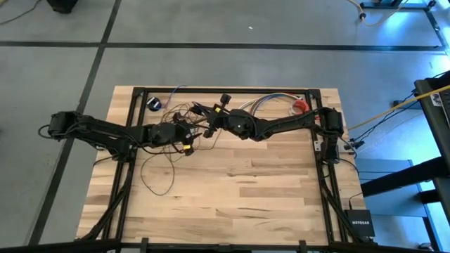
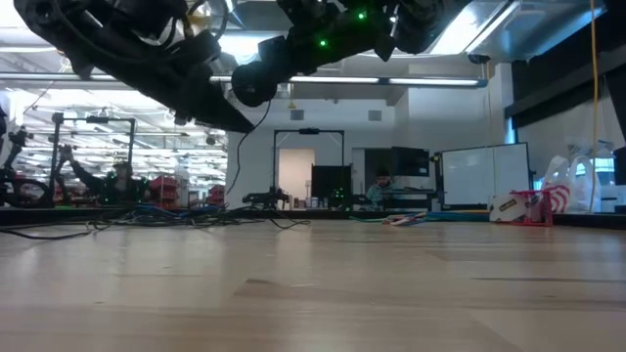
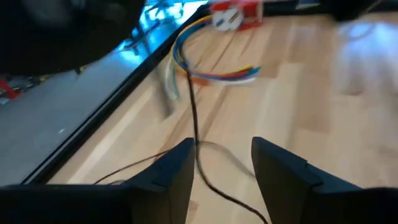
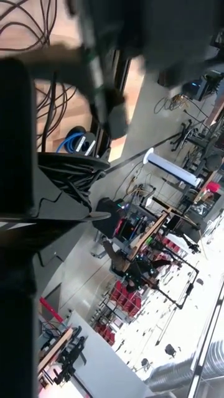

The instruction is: Coiling cords

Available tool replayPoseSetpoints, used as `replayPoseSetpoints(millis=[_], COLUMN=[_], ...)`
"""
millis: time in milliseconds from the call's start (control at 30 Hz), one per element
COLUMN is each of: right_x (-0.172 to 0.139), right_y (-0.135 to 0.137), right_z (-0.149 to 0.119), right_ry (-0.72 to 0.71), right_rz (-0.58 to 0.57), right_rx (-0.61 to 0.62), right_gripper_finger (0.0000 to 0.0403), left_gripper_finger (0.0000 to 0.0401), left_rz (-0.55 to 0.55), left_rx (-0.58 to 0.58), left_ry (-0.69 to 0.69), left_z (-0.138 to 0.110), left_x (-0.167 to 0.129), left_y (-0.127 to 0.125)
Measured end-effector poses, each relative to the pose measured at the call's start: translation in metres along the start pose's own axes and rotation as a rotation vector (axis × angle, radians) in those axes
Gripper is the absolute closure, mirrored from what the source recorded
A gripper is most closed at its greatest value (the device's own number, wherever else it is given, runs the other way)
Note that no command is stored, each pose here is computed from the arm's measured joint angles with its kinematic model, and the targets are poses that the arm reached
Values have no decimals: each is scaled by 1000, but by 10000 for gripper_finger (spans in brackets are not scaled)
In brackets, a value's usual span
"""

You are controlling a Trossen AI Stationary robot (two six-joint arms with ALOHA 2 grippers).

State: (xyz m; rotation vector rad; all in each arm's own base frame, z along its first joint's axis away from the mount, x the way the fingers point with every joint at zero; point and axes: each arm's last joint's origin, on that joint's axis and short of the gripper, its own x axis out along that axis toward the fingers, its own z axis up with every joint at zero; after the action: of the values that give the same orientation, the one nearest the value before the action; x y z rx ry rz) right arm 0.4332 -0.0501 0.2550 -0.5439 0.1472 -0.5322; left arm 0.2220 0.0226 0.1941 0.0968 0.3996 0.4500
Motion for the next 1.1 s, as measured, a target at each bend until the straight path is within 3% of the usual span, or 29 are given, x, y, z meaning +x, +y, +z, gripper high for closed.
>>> replayPoseSetpoints(millis=[167,467,633,733,900,1100], right_x=[0,0,0,0,0,-1], right_y=[0,0,0,0,0,-1], right_z=[0,-1,0,0,0,4], right_ry=[3,6,5,3,3,-56], right_rz=[2,4,4,2,2,19], right_rx=[-2,-4,-4,-3,-3,26], right_gripper_finger=[393,393,393,393,393,393], left_gripper_finger=[263,272,277,307,391,397], left_rz=[-48,25,30,31,50,72], left_rx=[24,17,15,33,57,44], left_ry=[-69,49,44,53,61,32], left_z=[15,-6,-7,-9,-11,-8], left_x=[-13,2,7,9,14,16], left_y=[-6,4,5,5,8,13])
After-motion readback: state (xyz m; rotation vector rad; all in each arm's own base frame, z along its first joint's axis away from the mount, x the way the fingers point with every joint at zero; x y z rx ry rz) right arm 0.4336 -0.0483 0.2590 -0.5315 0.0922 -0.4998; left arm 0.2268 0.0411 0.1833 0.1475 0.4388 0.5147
